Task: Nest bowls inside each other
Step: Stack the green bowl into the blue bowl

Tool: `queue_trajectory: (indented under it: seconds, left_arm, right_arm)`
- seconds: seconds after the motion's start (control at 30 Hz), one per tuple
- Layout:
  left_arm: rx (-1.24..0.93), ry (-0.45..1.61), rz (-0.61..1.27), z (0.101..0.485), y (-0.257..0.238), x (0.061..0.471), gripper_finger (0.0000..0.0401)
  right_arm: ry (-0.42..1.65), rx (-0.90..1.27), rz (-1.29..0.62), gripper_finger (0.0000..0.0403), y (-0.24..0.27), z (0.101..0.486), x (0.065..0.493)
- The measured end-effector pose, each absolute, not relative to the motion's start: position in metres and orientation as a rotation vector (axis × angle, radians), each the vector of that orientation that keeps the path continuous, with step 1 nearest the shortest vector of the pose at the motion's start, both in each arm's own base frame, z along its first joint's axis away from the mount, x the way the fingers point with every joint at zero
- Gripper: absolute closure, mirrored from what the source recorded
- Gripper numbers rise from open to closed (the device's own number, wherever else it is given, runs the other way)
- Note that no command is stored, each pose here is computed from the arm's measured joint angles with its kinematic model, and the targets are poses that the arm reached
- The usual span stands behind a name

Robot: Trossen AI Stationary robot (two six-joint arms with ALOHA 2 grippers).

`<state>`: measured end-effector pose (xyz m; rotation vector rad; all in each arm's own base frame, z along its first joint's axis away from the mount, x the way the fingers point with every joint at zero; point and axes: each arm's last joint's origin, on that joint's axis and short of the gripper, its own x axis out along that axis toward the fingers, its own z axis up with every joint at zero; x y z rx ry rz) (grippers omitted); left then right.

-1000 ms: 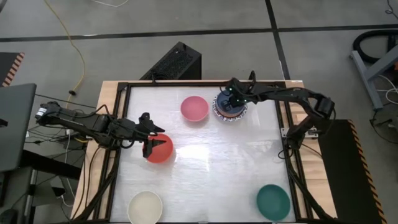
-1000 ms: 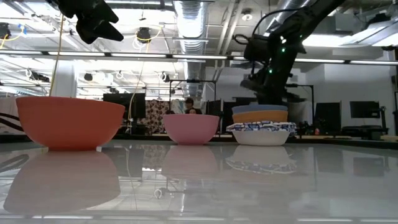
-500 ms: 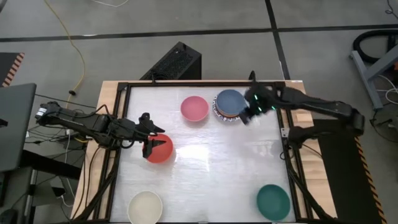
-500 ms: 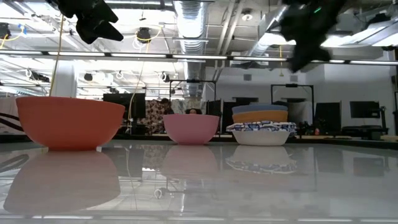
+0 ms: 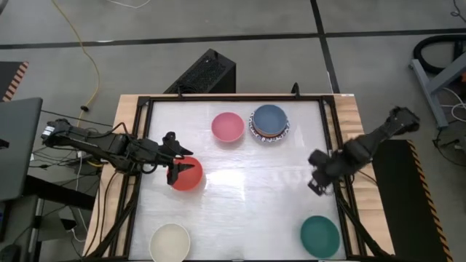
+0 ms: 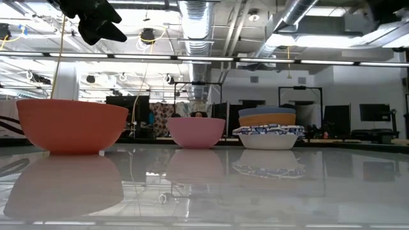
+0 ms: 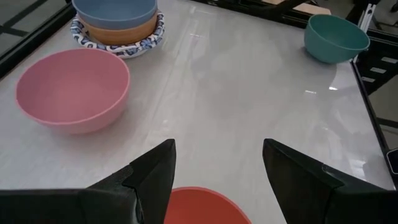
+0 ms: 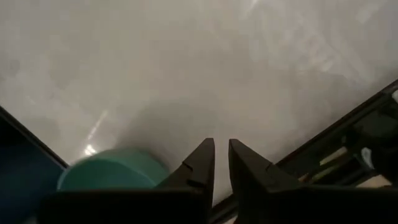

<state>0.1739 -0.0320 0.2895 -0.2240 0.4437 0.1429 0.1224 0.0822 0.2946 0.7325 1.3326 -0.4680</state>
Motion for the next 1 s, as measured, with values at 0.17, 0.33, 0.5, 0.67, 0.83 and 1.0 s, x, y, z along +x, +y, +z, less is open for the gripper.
queue_trajectory:
  seconds: [0.17,0.33,0.5,0.67,0.83,1.0]
  left_arm:
    - [-0.223,0.443,0.143,0.29,-0.032,0.174,0.017]
    - [-0.233,0.409,0.138,0.292,-0.033,0.176,0.017]
    - [-0.244,0.395,0.137,0.293,-0.033,0.178,0.017]
    - [-0.27,0.404,0.145,0.291,-0.034,0.181,0.017]
    - [-0.274,0.438,0.155,0.284,-0.036,0.19,0.017]
    - [-0.267,0.455,0.157,0.277,-0.038,0.201,0.017]
  right_arm:
    - [1.304,0.619,-0.477,0.0306,0.113,0.287,0.111]
    - [1.279,0.59,-0.503,0.0269,0.137,0.278,0.101]
    - [1.285,0.542,-0.497,0.0226,0.159,0.268,0.094]
    - [1.303,0.466,-0.486,0.0191,0.178,0.254,0.091]
    - [1.308,0.448,-0.472,0.0178,0.197,0.239,0.095]
    - [1.321,0.406,-0.493,0.0179,0.206,0.226,0.099]
